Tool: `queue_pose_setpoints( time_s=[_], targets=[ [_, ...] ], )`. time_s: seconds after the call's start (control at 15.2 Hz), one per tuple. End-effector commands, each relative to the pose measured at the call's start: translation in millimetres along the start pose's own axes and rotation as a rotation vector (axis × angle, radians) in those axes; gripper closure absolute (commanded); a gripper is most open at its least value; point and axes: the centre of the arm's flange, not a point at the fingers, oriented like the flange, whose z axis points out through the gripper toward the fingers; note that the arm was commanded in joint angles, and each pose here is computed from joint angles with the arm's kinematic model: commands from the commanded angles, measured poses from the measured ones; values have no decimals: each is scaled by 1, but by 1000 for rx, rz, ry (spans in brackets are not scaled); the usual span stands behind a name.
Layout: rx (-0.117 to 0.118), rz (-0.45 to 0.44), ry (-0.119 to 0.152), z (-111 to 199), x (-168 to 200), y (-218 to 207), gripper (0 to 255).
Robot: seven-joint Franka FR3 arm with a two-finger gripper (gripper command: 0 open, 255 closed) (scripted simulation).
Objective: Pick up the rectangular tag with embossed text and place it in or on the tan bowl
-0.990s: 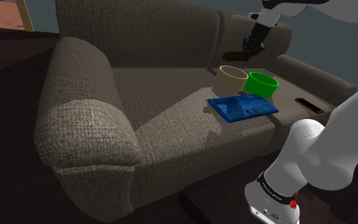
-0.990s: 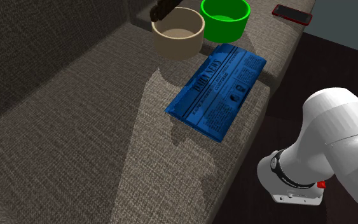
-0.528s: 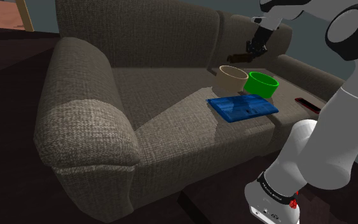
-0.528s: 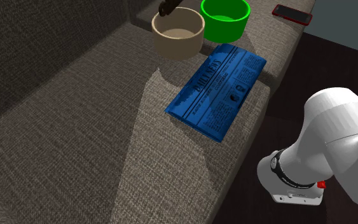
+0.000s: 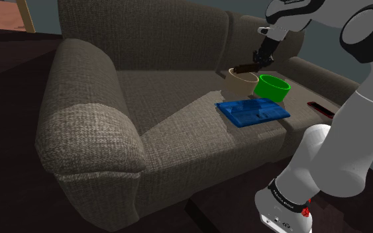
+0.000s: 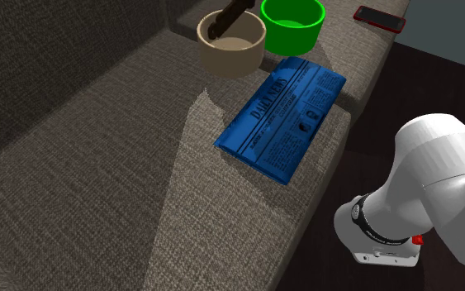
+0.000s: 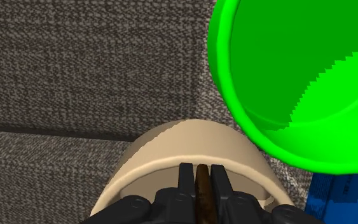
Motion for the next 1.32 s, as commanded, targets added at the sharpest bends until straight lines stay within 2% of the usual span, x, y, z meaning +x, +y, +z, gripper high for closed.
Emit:
queue_pose_setpoints(
  time_s=[0.0,0.53,0.59,0.92,1.19,1.25],
  targets=[
    [0,0,0,12,-1,0,255],
    [0,0,0,12,-1,0,255],
    [0,0,0,12,-1,0,0],
    [0,0,0,12,-1,0,0],
    [0,0,0,-38,-1,-1,0],
    [0,0,0,-38,-1,-1,0]
  ],
)
